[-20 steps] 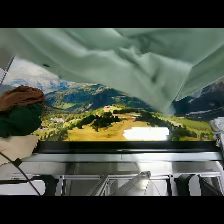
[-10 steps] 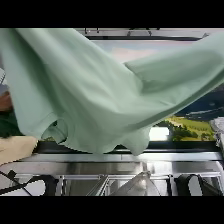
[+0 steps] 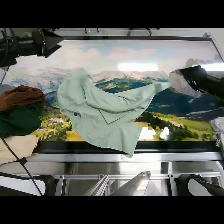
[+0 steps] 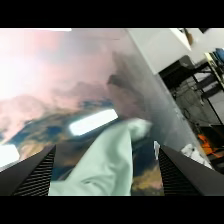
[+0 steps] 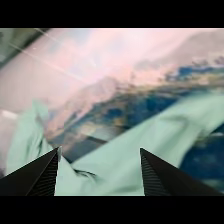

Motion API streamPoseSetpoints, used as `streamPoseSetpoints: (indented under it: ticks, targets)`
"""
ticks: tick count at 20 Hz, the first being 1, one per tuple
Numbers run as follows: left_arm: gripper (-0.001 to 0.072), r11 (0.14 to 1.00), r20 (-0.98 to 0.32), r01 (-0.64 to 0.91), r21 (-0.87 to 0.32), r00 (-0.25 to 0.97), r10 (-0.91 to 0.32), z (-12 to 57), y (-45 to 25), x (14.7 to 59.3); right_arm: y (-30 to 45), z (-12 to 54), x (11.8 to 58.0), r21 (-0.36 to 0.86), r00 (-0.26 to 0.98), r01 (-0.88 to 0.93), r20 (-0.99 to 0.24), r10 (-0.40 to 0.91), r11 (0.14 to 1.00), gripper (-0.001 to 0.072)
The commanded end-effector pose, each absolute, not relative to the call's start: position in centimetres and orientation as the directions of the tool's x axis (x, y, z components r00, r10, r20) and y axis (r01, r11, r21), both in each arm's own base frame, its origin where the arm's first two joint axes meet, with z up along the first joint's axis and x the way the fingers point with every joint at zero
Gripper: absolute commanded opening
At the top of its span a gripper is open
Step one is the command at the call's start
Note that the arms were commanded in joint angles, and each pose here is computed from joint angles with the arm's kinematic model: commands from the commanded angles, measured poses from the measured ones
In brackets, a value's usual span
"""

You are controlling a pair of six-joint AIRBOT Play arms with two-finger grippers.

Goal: Fold the shirts.

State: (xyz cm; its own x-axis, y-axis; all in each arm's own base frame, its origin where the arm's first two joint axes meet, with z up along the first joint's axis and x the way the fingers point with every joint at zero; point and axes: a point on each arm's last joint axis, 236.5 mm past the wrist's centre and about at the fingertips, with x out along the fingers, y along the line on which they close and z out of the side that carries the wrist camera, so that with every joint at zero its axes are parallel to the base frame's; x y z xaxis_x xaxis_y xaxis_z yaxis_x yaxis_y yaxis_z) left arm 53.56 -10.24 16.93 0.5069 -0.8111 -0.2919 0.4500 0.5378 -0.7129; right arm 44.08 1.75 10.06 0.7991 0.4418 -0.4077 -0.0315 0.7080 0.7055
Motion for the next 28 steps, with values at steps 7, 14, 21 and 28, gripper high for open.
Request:
streamPoseSetpoints:
  ticks: [7,14,21,28]
  targets:
    - [0.0707,0.61,-0.602,-0.117,-0.783,-0.101,-0.792,1.8,-7.0,39.5,-3.5,-1.3,38.5,0.679,0.52,0.167,-0.677,0.521,0.715,0.0551]
    - [0.0707,0.767,-0.644,-0.175,-0.617,-0.447,-0.62,-5.2,-13.8,24.9,5.0,-5.6,40.3,0.745,0.34,0.089,-0.647,0.683,0.662,0.0502]
    - [0.0707,0.833,-0.708,-0.088,-0.547,-0.482,-0.516,-9.5,-18.6,19.7,18.5,-5.0,38.7,0.818,0.051,-0.085,-0.567,0.822,0.569,0.0503]
    - [0.0705,0.848,-0.8,-0.024,-0.529,-0.319,-0.508,-10.9,-21.3,25.1,23.3,-8.1,37.5,0.817,-0.022,-0.086,-0.573,0.819,0.57,0.0502]
